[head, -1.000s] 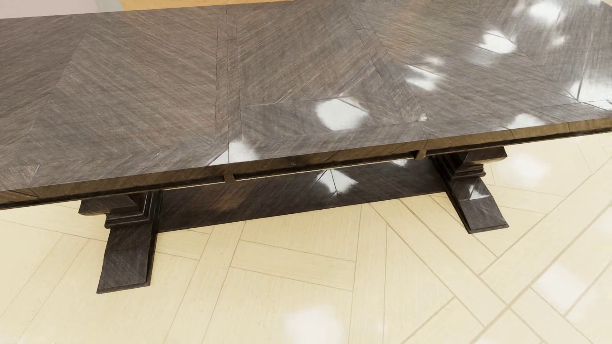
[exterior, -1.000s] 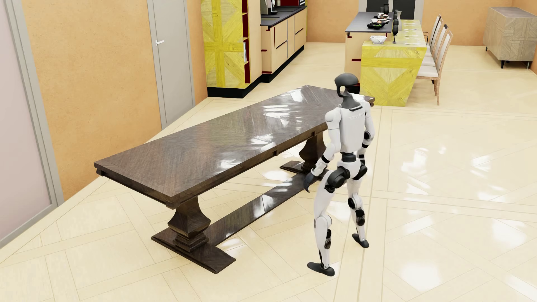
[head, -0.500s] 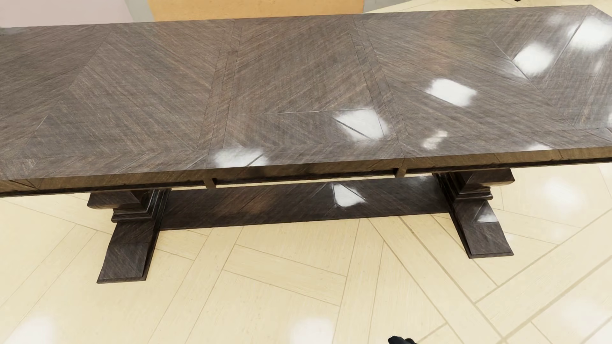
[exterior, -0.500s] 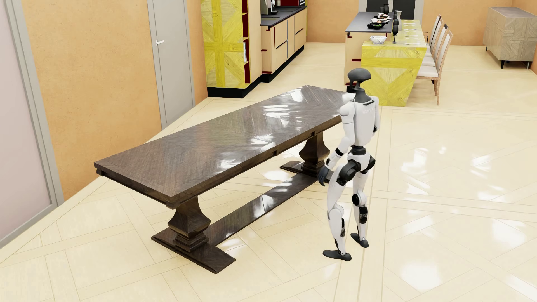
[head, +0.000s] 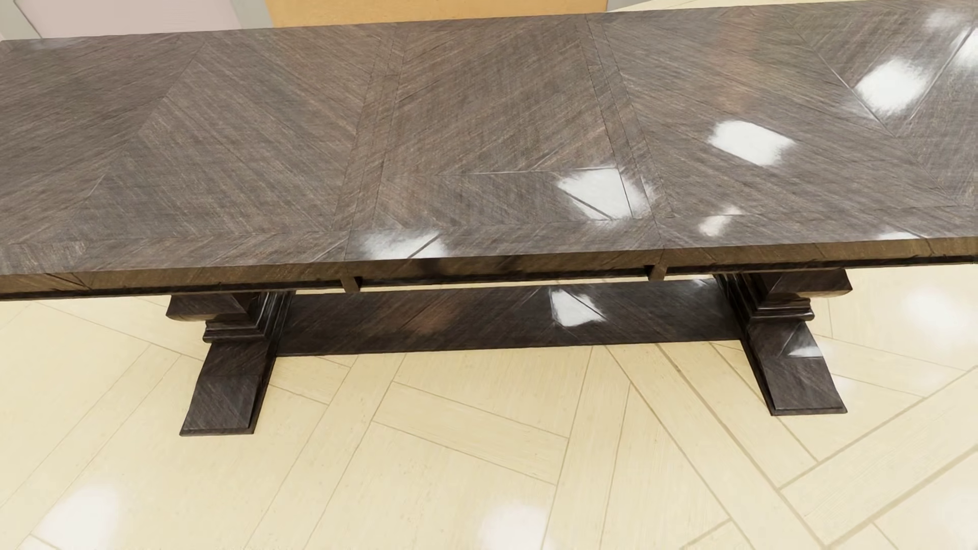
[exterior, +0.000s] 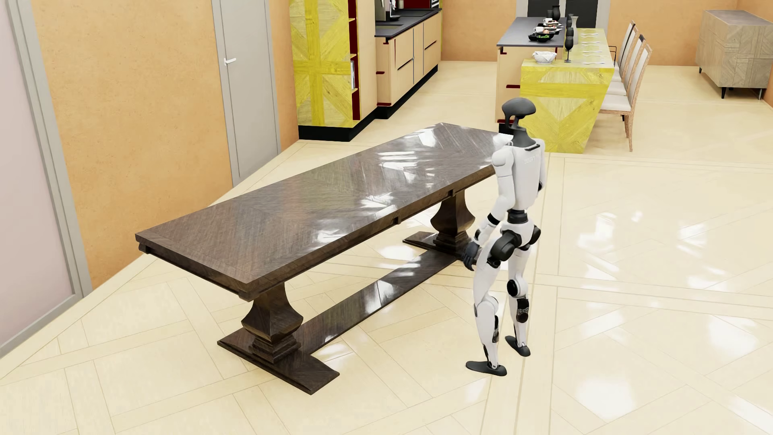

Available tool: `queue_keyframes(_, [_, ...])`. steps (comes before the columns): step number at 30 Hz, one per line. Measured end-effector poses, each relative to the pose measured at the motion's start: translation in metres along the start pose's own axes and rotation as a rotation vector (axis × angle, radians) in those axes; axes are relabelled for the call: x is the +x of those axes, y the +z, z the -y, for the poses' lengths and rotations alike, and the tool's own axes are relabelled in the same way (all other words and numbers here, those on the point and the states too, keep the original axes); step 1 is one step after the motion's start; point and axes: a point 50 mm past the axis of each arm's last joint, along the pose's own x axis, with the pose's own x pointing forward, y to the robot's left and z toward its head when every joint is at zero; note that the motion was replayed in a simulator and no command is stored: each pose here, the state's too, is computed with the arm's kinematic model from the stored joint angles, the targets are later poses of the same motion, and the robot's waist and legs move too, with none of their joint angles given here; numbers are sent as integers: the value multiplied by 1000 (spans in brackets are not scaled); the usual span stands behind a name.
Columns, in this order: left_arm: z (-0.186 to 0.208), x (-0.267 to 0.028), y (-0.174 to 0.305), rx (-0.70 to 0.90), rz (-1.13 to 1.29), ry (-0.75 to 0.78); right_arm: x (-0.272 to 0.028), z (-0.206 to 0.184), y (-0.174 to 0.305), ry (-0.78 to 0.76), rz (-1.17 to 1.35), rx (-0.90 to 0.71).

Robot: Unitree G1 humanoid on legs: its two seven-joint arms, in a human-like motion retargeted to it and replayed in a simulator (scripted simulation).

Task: Head to the table

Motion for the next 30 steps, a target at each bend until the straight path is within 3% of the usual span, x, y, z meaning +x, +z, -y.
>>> queue_keyframes(11, [2,-2,-2,4,16,-10,3,11,4,-26,10,-39])
queue_keyframes(30, [3,-1,11,-8,47,0,-1,-11,-4,47,-23,-32])
